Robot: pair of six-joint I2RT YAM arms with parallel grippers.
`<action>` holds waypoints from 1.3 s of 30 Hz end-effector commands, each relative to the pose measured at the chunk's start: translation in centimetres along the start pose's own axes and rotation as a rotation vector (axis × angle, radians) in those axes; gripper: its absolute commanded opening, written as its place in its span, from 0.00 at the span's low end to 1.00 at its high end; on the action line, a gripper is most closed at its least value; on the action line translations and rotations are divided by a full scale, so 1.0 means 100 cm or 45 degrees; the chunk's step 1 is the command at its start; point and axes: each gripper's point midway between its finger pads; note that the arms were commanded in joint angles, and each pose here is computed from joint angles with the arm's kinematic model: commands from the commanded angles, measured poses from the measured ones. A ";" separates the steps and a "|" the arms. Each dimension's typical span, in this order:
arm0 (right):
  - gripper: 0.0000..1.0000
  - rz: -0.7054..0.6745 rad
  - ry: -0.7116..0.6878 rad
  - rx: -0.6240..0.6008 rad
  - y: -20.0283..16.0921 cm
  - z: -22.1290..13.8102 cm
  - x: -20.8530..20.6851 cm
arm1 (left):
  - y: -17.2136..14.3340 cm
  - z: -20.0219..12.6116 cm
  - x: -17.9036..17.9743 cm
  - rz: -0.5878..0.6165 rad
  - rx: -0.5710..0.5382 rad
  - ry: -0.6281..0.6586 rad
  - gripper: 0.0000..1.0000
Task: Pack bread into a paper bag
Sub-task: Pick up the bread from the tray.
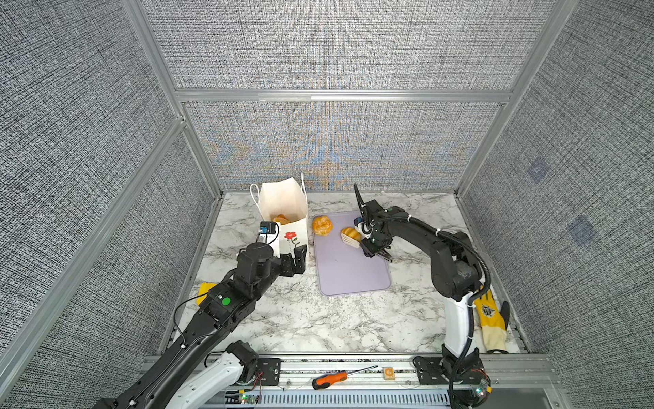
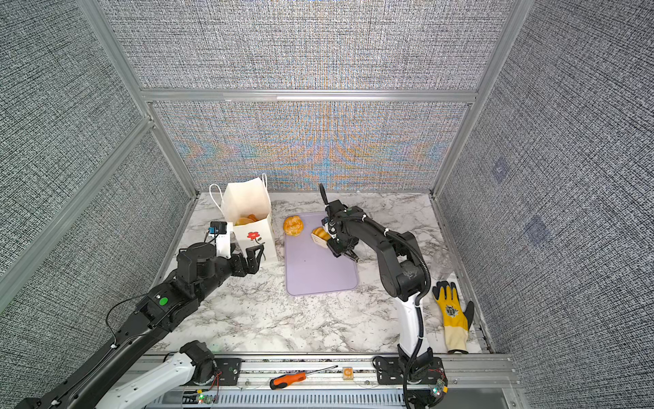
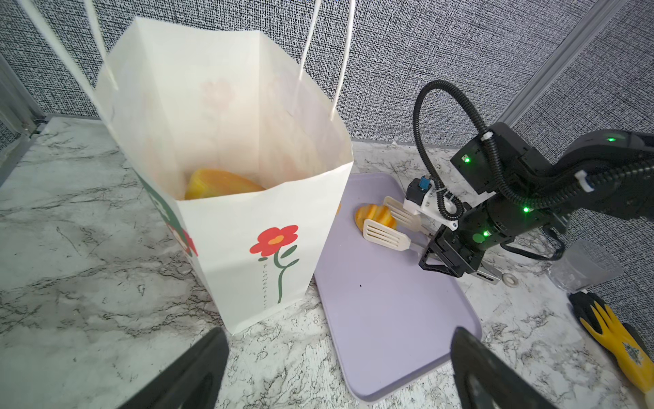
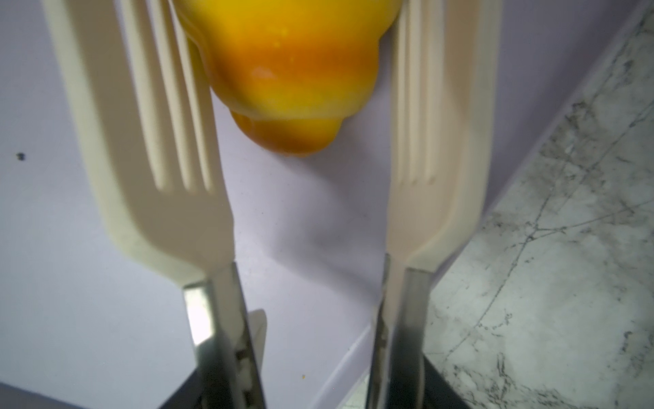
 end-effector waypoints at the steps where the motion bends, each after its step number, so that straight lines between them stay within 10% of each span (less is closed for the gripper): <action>1: 0.58 0.006 -0.003 0.010 0.000 -0.001 0.000 | 0.002 -0.002 0.000 0.013 0.000 0.006 0.99; 39: 0.35 0.040 0.047 -0.163 0.008 -0.071 0.009 | 0.011 -0.014 0.004 0.030 -0.057 0.020 0.99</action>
Point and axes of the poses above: each gripper's point midway between its finger pads, its own z axis out along the fingers, its own x axis along the line the jaws close on, y = z × x, and after that the axes turned 12 degrees about -z, right-handed
